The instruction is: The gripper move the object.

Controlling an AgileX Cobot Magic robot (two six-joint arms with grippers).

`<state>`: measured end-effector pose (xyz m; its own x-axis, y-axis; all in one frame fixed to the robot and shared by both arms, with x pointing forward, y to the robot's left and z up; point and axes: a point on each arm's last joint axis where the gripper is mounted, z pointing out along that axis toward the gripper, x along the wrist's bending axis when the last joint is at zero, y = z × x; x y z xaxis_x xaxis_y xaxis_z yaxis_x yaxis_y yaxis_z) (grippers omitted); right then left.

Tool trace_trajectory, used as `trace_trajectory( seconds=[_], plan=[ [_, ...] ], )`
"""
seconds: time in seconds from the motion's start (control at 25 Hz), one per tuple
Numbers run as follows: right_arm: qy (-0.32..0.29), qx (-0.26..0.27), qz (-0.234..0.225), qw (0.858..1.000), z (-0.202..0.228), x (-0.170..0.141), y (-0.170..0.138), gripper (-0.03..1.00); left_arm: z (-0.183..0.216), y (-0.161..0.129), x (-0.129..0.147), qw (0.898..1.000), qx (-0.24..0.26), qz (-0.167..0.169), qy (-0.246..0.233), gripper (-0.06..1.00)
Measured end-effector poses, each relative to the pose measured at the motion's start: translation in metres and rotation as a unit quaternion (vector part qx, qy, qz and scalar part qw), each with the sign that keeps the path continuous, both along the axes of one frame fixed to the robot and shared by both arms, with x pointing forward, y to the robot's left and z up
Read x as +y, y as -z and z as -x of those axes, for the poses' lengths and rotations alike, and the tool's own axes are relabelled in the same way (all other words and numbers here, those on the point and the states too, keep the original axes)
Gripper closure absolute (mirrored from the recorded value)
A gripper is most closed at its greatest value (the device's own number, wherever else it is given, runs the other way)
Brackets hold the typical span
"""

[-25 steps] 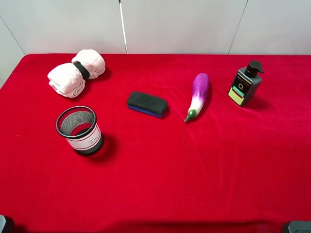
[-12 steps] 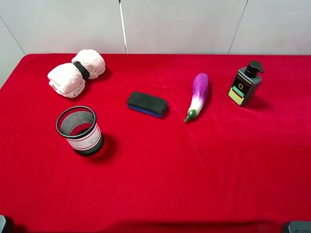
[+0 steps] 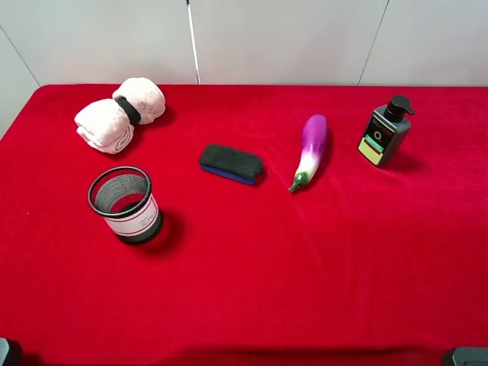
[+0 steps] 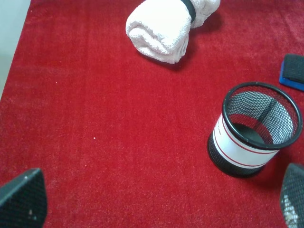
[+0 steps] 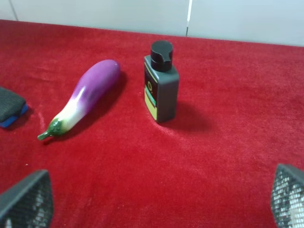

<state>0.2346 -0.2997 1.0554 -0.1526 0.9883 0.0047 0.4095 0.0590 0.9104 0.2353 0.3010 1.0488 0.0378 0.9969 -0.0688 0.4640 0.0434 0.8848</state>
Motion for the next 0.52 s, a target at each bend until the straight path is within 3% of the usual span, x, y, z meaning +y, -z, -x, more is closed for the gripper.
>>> trace_trajectory(
  seconds=[0.52],
  plan=[
    [-0.002,0.0,-0.001,1.0,0.0001,0.0005,0.0,0.28,0.0,0.0,0.0001,1.0,0.0,0.0,0.0,-0.04]
  ],
)
